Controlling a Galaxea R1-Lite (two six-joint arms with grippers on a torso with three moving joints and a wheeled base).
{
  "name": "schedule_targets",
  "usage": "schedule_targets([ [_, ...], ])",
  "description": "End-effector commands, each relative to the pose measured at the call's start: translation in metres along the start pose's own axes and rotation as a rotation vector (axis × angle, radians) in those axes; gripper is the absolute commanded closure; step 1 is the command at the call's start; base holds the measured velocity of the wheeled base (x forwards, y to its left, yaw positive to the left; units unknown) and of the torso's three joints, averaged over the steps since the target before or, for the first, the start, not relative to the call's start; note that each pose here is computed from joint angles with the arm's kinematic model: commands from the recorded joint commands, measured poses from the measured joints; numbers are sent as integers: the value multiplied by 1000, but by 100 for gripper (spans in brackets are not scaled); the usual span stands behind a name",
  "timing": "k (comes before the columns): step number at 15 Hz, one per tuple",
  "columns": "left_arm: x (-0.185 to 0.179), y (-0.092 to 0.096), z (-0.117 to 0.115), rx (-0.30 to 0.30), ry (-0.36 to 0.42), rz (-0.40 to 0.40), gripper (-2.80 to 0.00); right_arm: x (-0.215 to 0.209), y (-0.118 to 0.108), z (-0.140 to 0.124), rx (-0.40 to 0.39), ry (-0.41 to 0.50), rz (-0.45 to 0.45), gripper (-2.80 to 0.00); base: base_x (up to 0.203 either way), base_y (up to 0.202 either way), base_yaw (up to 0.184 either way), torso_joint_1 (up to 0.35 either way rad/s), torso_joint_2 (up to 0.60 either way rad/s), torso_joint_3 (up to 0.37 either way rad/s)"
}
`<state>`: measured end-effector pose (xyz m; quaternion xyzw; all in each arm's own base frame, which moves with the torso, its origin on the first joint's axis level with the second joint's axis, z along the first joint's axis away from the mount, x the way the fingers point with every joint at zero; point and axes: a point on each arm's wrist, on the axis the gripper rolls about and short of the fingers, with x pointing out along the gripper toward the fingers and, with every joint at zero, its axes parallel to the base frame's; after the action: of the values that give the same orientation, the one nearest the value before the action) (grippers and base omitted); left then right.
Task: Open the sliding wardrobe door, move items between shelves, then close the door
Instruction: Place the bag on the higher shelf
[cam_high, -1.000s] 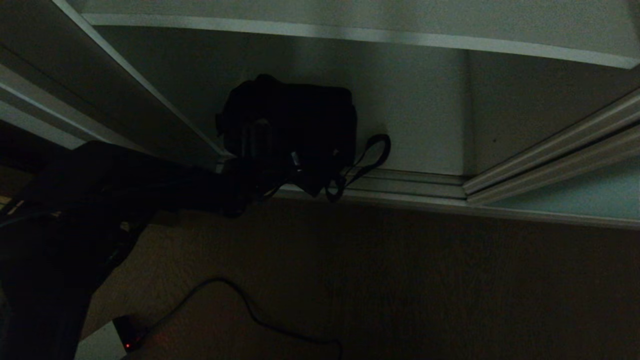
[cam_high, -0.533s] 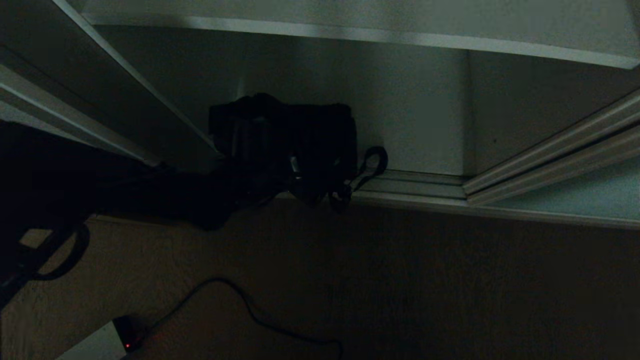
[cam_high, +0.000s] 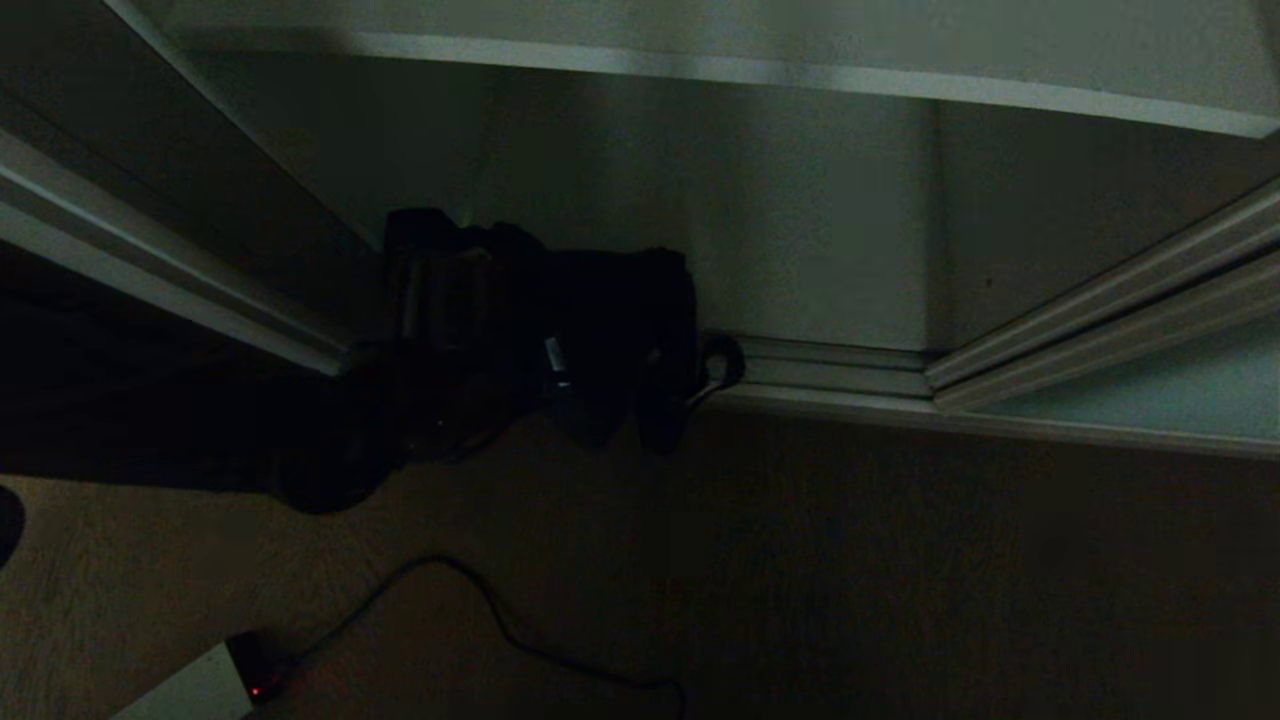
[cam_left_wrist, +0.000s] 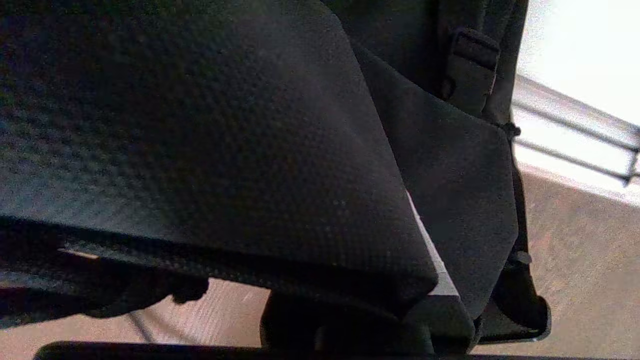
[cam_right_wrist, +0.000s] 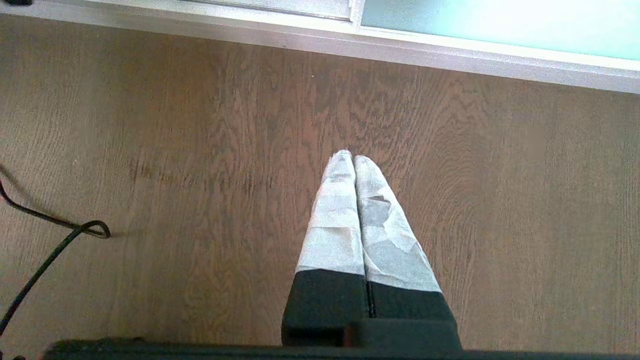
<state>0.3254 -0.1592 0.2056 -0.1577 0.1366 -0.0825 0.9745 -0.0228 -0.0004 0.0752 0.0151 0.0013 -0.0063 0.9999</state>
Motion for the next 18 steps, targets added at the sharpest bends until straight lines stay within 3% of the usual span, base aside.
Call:
schedule_targets([
  [1,-18,1,7,-9,-21,-6,0,0,0,0,0,-2,0,0,0,0,0,0,0,0],
  [5,-54,-5,32,-14,-89,-49,0,0,0,0,0,-3,0,0,0,0,0,0,0,0],
  [10,-120,-8,65,40,-146,-98,0,0,0,0,0,-4,0,0,0,0,0,0,0,0],
  [14,-167,0,73,95,-122,-113,0,0,0,0,-1,-3,0,0,0,0,0,0,0,0],
  [18,-211,9,82,204,-164,-136,0,0,0,-1,0,-1,0,0,0,0,0,0,0,0],
])
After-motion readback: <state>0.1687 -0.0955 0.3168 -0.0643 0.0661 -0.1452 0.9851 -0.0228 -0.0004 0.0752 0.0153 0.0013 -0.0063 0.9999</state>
